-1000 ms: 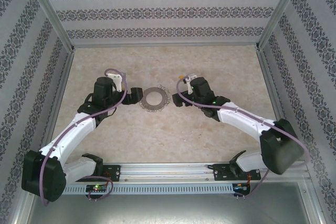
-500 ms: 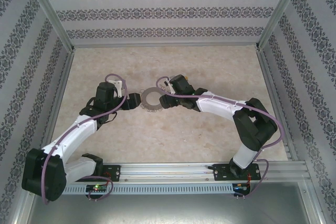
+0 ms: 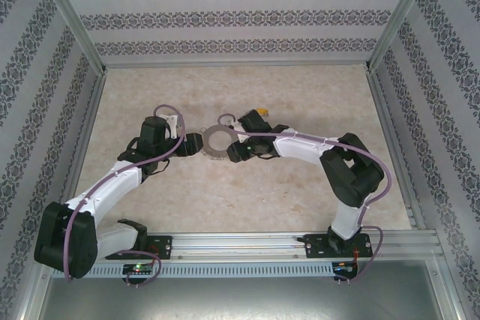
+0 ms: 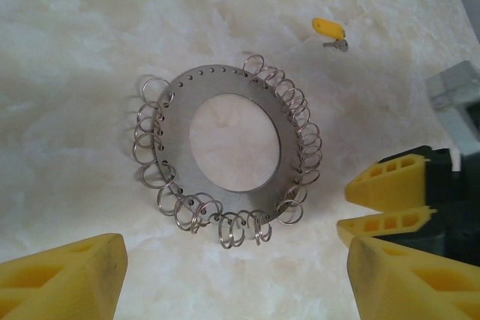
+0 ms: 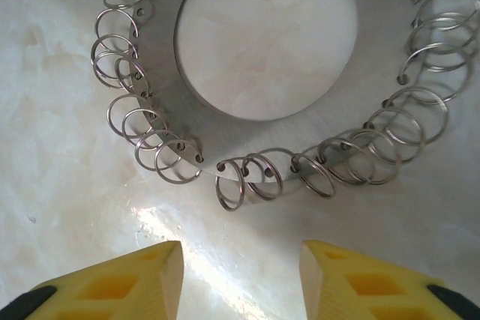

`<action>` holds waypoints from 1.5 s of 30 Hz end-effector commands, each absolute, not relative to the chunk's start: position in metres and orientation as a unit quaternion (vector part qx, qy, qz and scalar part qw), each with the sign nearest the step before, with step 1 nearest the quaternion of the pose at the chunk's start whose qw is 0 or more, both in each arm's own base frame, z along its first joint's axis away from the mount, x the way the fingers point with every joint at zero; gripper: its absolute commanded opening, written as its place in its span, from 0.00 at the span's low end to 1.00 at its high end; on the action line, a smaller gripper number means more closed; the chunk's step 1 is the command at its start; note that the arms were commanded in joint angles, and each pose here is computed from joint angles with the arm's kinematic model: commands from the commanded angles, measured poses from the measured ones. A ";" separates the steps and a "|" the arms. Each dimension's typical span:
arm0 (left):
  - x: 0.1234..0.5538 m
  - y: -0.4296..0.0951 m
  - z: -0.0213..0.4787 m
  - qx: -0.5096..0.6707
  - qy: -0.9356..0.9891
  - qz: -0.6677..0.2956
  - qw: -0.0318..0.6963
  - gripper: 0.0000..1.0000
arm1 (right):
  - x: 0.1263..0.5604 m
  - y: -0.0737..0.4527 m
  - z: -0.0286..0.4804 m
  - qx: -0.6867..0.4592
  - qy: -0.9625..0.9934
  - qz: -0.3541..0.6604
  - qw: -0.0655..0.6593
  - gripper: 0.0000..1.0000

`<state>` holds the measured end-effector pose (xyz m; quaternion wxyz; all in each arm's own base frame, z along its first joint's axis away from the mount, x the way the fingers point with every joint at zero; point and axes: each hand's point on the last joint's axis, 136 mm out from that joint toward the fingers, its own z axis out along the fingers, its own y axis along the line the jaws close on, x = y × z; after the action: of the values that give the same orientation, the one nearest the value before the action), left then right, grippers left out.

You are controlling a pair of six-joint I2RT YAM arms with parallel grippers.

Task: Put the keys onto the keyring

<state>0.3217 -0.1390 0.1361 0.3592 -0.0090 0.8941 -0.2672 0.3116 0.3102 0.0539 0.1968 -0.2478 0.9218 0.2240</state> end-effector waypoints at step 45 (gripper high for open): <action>0.320 -0.145 0.169 0.020 0.867 -0.289 0.405 0.83 | 0.322 0.340 0.027 -0.240 0.925 0.251 0.156 0.30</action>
<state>0.3184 -0.1411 0.1573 0.3836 0.0007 0.8795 -0.2818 0.3189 0.3342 0.0278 0.1575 -0.2430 0.9250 0.2459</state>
